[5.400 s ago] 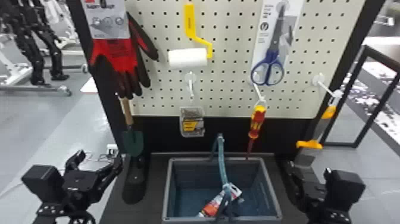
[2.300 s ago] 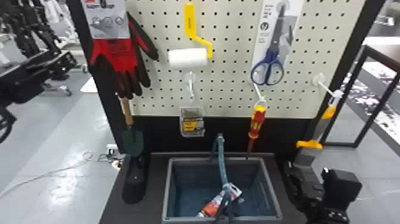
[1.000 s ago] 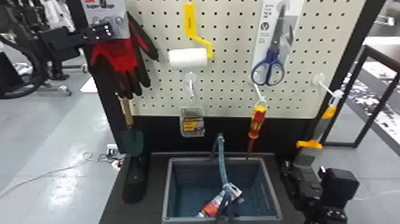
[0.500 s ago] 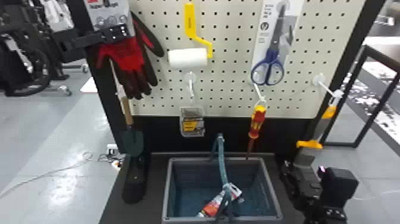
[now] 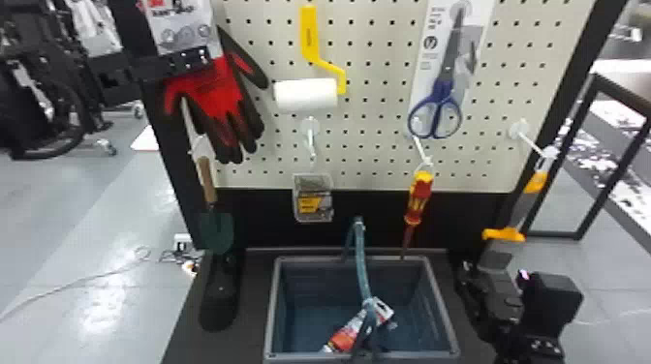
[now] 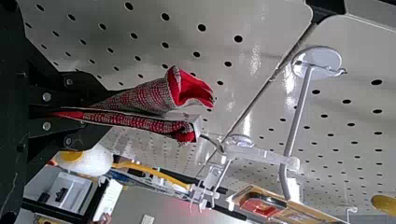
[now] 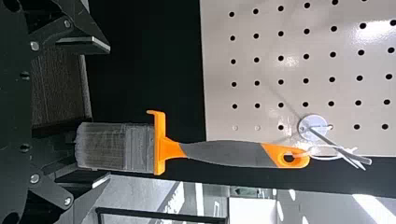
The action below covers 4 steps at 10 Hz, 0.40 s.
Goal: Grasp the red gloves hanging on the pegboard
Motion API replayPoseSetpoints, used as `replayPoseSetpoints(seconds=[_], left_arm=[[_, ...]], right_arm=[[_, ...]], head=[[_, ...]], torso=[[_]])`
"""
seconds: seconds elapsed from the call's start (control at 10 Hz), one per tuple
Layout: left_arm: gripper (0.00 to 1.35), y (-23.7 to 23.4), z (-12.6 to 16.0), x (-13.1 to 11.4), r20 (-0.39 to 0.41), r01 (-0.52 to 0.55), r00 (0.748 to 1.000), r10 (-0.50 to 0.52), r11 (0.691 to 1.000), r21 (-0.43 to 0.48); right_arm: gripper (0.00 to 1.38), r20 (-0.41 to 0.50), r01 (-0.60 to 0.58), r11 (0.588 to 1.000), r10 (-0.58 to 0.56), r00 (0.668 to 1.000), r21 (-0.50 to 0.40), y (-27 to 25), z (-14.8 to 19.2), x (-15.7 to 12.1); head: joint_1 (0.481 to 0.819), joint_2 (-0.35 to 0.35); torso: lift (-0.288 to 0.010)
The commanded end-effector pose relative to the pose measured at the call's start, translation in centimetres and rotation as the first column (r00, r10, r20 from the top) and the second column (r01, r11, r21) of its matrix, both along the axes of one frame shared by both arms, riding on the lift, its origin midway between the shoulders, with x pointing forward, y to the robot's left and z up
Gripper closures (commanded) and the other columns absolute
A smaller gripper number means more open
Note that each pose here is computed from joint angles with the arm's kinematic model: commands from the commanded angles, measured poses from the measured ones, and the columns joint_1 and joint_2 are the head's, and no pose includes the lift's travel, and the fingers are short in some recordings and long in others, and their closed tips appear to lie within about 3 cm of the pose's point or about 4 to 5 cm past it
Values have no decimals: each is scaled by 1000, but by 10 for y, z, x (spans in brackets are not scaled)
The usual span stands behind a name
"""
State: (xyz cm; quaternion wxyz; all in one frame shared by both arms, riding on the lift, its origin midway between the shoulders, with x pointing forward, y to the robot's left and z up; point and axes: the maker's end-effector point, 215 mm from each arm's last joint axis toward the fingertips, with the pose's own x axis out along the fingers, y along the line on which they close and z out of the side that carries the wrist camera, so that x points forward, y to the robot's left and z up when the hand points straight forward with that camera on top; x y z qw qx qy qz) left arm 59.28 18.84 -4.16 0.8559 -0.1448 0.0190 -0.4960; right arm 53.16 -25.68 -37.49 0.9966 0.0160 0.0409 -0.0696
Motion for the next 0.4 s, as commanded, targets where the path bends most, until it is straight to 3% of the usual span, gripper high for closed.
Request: replayPoseSetpoints(seconds=[0.0, 0.3], left_arm=[[1220, 0, 1, 0, 2, 0, 1000, 0, 1000, -3], [1220, 0, -5, 1, -8, 5, 1000, -5, 1000, -16]], right_arm=[[323, 1, 0, 1000, 0, 1000, 0, 0, 0, 0], [323, 1, 0, 1000, 0, 1000, 2, 0, 0, 0]], head=[[549, 0], [549, 0]], torso=[[-100], [-100]])
